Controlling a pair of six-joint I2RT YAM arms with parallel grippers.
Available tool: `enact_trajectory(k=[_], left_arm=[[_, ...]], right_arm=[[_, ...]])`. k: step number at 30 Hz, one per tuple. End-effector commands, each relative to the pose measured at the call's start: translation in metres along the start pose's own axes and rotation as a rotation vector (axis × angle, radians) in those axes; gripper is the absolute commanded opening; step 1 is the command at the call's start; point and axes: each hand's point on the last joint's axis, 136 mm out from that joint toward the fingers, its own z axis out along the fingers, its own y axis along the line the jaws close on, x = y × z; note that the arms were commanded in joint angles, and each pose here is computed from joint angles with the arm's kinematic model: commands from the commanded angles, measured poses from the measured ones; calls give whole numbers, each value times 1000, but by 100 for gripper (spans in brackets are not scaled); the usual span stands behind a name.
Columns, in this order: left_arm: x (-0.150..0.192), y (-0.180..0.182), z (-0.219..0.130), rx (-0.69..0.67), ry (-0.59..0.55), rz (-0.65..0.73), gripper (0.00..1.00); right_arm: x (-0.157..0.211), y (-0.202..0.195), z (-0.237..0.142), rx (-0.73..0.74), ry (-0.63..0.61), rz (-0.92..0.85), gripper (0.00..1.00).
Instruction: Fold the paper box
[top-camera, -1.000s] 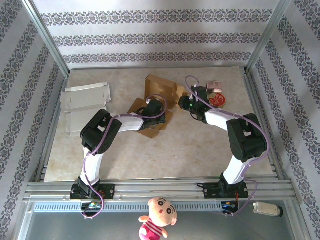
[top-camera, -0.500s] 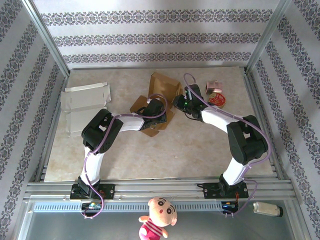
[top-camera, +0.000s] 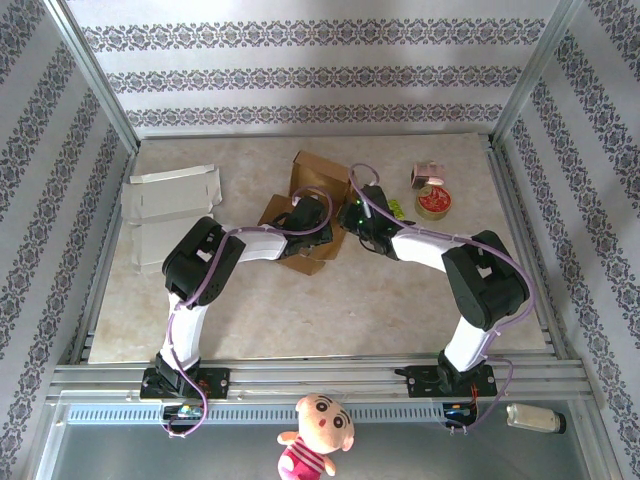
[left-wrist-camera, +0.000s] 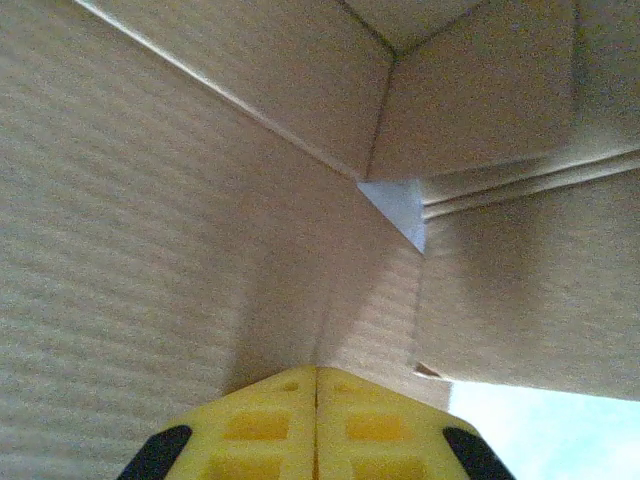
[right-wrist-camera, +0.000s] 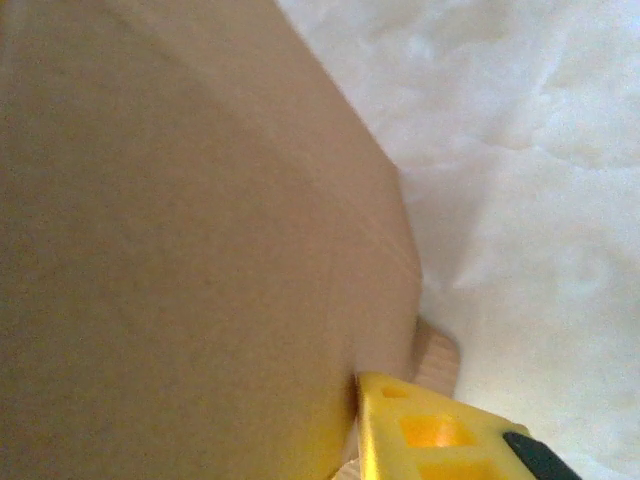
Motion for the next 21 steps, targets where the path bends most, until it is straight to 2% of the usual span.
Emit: enact_trajectory(k=[1,5,9,14,17,21], left_arm=[[3,11,-13,-24,24,-19,14],[-12,2,-34,6,-14,-17,29],[-23,3,-57,-22,-42,27,34],[-25,38,-80,-211,-33,166,35],[-26,68,-91,-312,-11,195,35],[-15,90,-87,-313,70,200,30]], right_arm=[[10,-13,7,24,-27,-38,24],[14,-16,9,32,-27,-71,22],[13,-12,9,23,-34,-93,21],[8,-7,7,16,-47,-115,19],[7,-6,6,17,-49,-119,17],[6,-4,7,14,-51,-121,14]])
